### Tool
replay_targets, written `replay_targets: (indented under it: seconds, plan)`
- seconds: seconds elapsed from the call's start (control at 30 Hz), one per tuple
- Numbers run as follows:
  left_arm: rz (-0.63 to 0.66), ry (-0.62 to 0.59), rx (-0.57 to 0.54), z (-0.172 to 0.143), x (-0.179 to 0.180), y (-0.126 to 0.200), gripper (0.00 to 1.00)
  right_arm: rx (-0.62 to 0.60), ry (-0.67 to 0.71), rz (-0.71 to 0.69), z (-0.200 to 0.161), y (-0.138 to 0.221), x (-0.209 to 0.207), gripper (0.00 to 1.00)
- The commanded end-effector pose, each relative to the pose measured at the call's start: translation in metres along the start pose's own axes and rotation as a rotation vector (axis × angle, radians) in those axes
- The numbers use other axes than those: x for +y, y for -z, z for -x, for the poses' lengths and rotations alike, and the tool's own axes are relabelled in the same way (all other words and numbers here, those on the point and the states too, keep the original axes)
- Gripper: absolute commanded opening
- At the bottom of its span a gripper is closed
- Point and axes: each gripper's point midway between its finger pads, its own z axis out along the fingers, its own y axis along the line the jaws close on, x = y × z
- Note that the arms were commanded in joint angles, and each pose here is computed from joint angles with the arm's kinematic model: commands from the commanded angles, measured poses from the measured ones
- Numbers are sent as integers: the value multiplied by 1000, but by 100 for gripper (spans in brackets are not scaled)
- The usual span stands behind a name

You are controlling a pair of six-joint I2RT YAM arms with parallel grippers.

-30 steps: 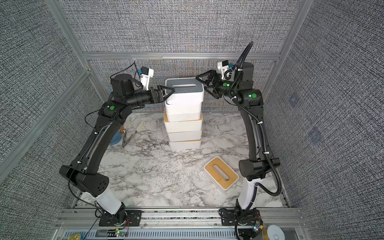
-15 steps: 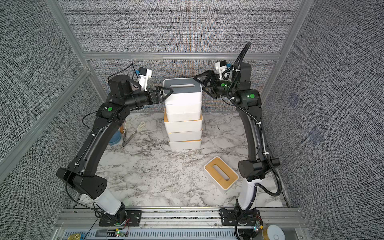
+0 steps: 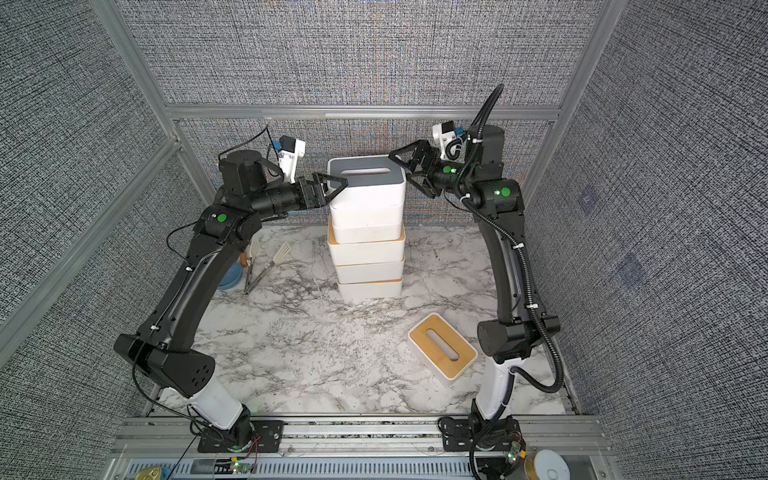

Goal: Stack the tissue boxes
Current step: Place the tissue box at the tissue box.

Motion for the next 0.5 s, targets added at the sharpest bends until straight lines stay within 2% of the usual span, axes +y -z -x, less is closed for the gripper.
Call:
replay_targets:
  seconds: [0.0, 0.47]
  plan:
    - [-7, -39, -43, 11, -7, 5, 99, -4, 17, 22, 1, 3, 8, 99]
    - [11, -57, -64, 16, -9, 10, 99, 2, 5, 25, 0, 3, 7, 99]
